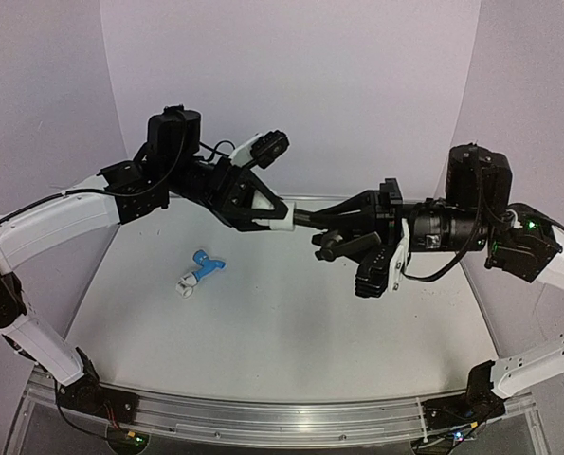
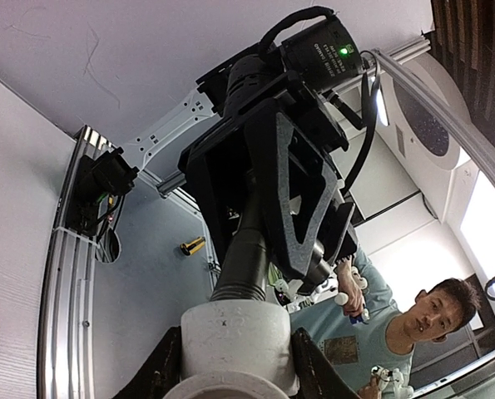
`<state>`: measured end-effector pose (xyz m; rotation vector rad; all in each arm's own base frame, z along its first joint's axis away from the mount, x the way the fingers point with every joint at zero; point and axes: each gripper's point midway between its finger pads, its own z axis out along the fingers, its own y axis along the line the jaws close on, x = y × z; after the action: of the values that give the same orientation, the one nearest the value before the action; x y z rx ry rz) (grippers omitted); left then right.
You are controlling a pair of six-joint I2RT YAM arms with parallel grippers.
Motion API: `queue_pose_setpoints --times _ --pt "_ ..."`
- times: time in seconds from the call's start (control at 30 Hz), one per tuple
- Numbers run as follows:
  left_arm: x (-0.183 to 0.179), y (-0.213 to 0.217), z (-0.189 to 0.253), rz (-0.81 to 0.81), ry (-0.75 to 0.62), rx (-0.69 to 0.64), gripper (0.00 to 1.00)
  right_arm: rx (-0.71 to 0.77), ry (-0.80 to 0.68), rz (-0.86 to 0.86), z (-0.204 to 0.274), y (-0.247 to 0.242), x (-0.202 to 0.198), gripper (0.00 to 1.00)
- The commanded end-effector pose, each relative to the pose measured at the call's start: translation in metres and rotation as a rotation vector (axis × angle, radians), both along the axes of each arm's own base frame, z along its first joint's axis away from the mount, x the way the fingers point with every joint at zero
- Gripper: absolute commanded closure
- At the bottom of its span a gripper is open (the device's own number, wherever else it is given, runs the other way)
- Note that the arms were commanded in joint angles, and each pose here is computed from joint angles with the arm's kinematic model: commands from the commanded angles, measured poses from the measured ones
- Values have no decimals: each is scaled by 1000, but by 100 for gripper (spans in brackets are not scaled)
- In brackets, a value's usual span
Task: Install the water faucets
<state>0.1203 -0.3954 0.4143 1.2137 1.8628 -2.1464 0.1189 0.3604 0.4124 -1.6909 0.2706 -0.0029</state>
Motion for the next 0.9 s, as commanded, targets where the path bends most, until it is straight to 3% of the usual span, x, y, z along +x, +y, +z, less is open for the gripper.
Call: queue_pose_setpoints --times 0.0,0.47,0.87 --pt "-23 13 33 -67 -120 -121 100 91 61 7 30 3 -3 100" --pt "-36 16 49 25 -309 -239 100 220 291 17 37 9 -4 100" --pt "-37 10 43 95 -461 -227 100 340 604 30 67 17 0 100"
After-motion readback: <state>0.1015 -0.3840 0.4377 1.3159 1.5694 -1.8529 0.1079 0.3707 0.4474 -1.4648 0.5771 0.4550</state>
